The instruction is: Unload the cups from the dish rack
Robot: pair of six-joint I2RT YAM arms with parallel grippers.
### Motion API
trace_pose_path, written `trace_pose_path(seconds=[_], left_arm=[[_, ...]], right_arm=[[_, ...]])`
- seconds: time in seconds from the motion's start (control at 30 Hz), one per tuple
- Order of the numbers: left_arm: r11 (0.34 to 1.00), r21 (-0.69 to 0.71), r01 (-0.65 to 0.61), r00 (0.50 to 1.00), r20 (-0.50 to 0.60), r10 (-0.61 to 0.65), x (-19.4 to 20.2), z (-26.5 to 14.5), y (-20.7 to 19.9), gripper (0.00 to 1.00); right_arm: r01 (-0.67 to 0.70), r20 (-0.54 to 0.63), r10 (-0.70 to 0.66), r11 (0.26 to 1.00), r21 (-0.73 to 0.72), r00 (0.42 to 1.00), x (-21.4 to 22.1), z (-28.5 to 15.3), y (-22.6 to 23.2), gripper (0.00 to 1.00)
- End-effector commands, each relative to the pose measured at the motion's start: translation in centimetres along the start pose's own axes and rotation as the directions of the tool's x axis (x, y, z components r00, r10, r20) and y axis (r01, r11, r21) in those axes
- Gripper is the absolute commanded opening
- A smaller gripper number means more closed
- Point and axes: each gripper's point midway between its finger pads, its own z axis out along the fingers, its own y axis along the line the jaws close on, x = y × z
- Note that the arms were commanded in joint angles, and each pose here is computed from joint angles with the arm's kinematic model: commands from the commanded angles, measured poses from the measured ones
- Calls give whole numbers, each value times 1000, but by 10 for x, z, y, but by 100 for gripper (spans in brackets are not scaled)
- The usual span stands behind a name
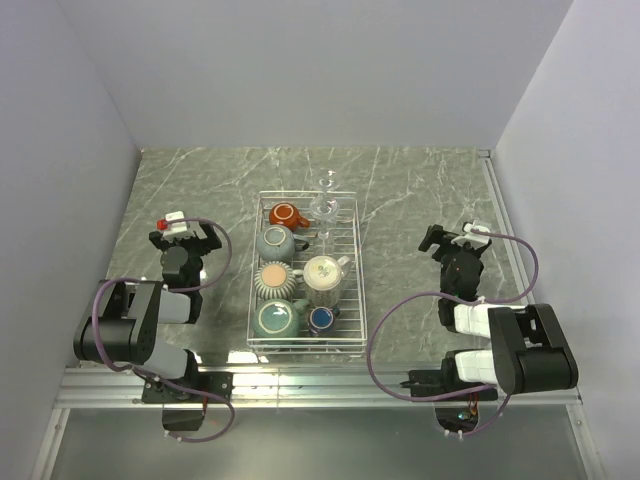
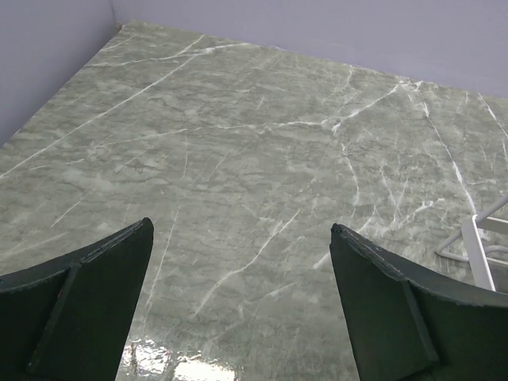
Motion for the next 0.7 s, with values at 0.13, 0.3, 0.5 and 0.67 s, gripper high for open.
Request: trace_pose_path(seconds=[0.13,0.3,0.5,0.67], left_arm=[[1000,20,17,1000,20,-17,-7,4,-4,99],[999,48,14,1000,14,-15,-14,10,-10,99],[991,132,1,984,-175,22,-36,39,-26,97],[967,253,-5,947,-310,87,-75,40,-47,96]], right_arm=[[-3,-1,3,1000,31,1000,-48,10,6,100],[-72,7,76,971,-229,997,-104,-3,58,94],[-20,1,24,866,-499,1000,-144,-42,109,82],[110,121,-34,698,-707,992,-155,-89,165,81]])
